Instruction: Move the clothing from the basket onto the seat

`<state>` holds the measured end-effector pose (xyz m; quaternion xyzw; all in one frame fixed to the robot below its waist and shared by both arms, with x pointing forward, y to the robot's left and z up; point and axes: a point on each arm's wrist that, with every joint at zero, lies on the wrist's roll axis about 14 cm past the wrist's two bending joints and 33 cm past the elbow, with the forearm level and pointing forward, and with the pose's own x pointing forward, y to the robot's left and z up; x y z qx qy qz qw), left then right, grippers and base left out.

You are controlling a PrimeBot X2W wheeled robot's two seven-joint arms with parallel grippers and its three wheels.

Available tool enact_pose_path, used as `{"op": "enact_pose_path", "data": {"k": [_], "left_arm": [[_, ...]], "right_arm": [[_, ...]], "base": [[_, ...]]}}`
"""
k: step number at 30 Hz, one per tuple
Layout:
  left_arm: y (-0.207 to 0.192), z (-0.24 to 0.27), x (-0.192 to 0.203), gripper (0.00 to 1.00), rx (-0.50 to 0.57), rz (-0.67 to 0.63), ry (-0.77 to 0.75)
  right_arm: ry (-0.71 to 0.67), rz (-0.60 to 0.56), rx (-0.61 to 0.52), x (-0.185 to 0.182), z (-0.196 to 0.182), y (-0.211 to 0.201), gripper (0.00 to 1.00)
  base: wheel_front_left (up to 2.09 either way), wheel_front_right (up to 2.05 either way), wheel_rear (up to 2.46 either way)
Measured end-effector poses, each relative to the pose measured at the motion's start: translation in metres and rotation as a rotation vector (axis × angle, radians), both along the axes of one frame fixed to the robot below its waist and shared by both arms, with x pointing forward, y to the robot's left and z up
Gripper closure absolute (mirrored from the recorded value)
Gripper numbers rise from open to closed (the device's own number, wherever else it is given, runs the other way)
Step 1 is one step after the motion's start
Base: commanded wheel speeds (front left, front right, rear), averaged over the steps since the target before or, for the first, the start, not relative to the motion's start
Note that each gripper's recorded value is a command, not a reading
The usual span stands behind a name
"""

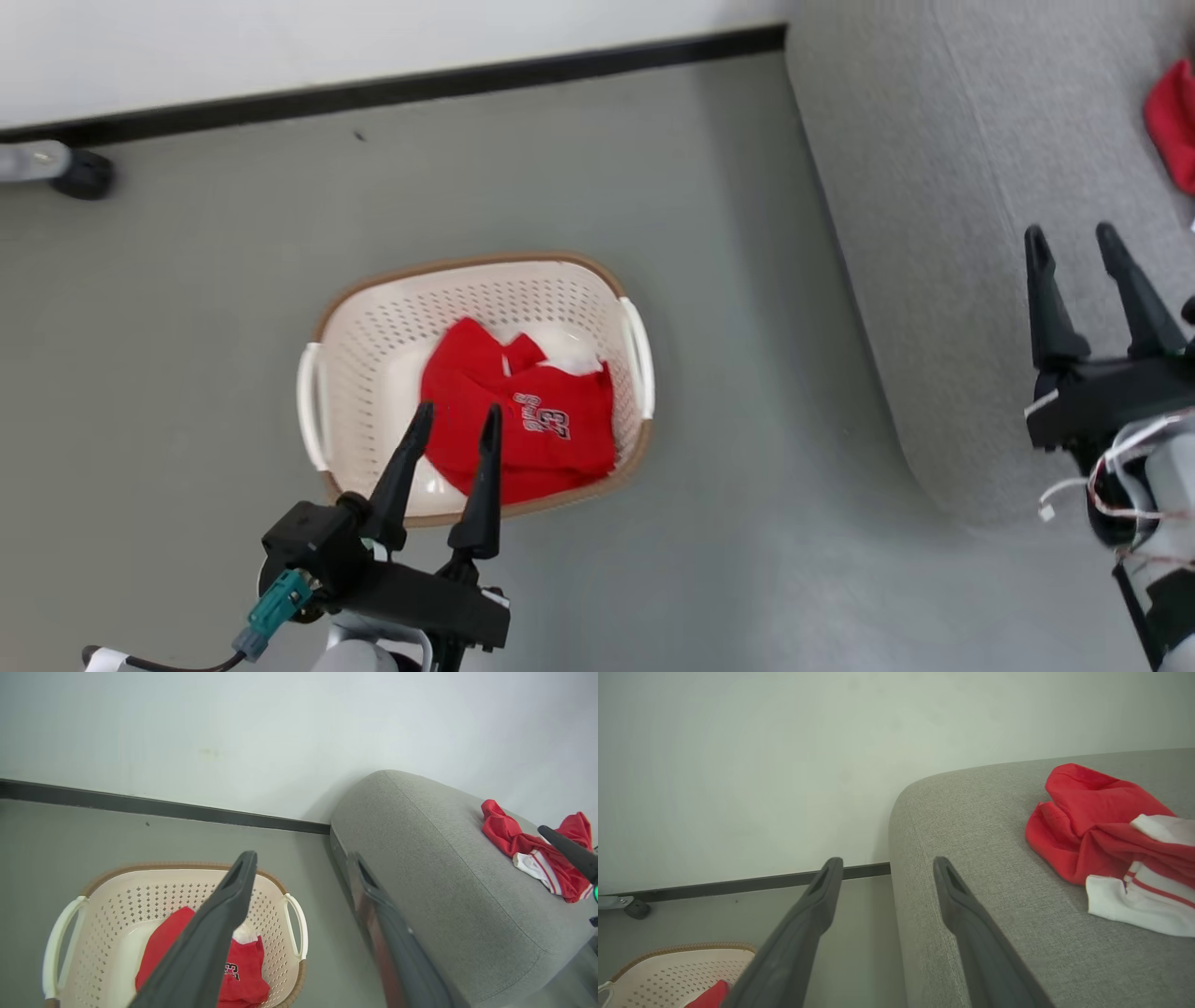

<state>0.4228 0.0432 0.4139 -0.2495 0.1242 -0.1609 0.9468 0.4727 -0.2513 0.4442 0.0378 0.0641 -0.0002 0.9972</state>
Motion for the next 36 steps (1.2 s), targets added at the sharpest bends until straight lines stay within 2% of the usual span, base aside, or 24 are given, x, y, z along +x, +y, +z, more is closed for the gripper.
{"op": "enact_pose_path", "data": {"k": [12, 20, 27, 36], "left_arm": [[0.083, 0.03, -0.023, 0.0, 0.114, 0.229, -0.058], [0.149, 0.03, -0.075, 0.0, 0.214, 0.384, -0.05], [0.166, 0.042, -0.093, 0.0, 0.221, 0.454, -0.082], [0.166, 0.051, -0.096, 0.0, 0.23, 0.456, -0.116]], "right_arm": [[0.068, 0.159, 0.136, -0.056, -0.024, 0.092, 0.0], [0.038, 0.305, 0.219, -0.088, -0.006, 0.169, 0.0], [0.0, 0.342, 0.201, -0.098, 0.008, 0.182, 0.0], [-0.026, 0.342, 0.177, -0.103, 0.015, 0.18, 0.0]], "base": [[0.0, 0.0, 0.0], [0.0, 0.0, 0.0], [0.0, 0.0, 0.0], [0.0, 0.0, 0.0]]}}
